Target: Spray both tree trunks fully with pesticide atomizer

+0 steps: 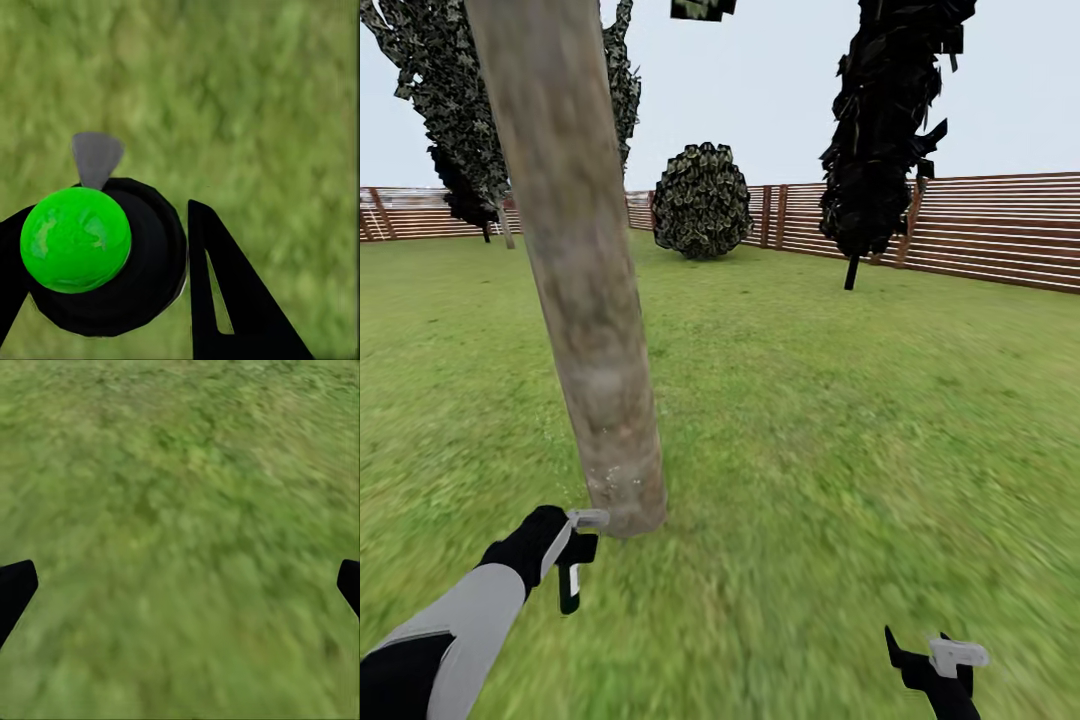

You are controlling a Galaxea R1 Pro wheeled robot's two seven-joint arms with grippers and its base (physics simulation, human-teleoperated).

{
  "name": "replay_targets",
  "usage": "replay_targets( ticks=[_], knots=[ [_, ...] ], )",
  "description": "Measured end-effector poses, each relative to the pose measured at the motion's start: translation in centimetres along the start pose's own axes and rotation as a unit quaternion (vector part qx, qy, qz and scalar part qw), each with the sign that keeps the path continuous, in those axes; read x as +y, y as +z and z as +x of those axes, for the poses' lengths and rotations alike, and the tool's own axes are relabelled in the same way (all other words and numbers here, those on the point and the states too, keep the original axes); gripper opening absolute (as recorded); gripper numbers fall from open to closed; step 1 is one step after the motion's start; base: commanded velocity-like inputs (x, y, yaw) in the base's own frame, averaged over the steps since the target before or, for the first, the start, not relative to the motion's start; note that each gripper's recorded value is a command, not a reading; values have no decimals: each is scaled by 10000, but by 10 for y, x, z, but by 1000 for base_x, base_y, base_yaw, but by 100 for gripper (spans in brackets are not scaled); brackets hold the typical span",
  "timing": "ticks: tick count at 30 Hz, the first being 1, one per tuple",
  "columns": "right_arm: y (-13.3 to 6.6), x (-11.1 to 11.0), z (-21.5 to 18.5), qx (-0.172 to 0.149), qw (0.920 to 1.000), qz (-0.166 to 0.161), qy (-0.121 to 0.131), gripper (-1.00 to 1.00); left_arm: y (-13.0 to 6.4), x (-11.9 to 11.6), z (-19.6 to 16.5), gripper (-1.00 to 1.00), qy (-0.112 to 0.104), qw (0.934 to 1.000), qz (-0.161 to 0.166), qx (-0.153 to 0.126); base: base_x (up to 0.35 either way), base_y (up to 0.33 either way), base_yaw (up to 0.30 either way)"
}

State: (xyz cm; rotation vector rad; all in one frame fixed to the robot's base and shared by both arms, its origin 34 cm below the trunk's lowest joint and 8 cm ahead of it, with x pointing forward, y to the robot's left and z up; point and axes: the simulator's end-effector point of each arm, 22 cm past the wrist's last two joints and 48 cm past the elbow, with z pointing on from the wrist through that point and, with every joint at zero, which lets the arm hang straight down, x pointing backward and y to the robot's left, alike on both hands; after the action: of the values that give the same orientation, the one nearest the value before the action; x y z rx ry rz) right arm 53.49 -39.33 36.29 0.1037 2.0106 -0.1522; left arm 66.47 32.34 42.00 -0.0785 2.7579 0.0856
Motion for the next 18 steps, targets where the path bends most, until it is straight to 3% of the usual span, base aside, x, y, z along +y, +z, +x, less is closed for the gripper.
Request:
replay_targets(
  ticks=[2, 5, 9, 13, 16, 18],
  knots=[
    [0, 0, 0, 3, 10000, -1, -1, 100, 0, -10, -1, -100, -6, 10000, 79, -4, 268, 164, 0],
    [0, 0, 0, 5, 10000, -5, -5, 100, -1, -55, 1, -100, 89, 9994, 347, 5, 64, 35, 0],
    [0, 0, 0, 7, 10000, -6, -5, 100, -2, -67, 1, -100, 141, 9991, 403, 6, 10, 6, 0],
    [0, 0, 0, 7, 10000, -6, -5, 100, -1, -58, 1, -100, 157, 9993, 337, 1, 0, 0, 0],
    [0, 0, 0, 6, 10000, -7, -6, 100, 0, -8, -1, -100, 62, 10000, 30, -7, 0, 0, 0],
    [0, 0, 0, 6, 10000, -7, -6, 100, -1, 8, -1, -100, -19, 10000, -38, -11, 0, 0, 0]
  ],
)
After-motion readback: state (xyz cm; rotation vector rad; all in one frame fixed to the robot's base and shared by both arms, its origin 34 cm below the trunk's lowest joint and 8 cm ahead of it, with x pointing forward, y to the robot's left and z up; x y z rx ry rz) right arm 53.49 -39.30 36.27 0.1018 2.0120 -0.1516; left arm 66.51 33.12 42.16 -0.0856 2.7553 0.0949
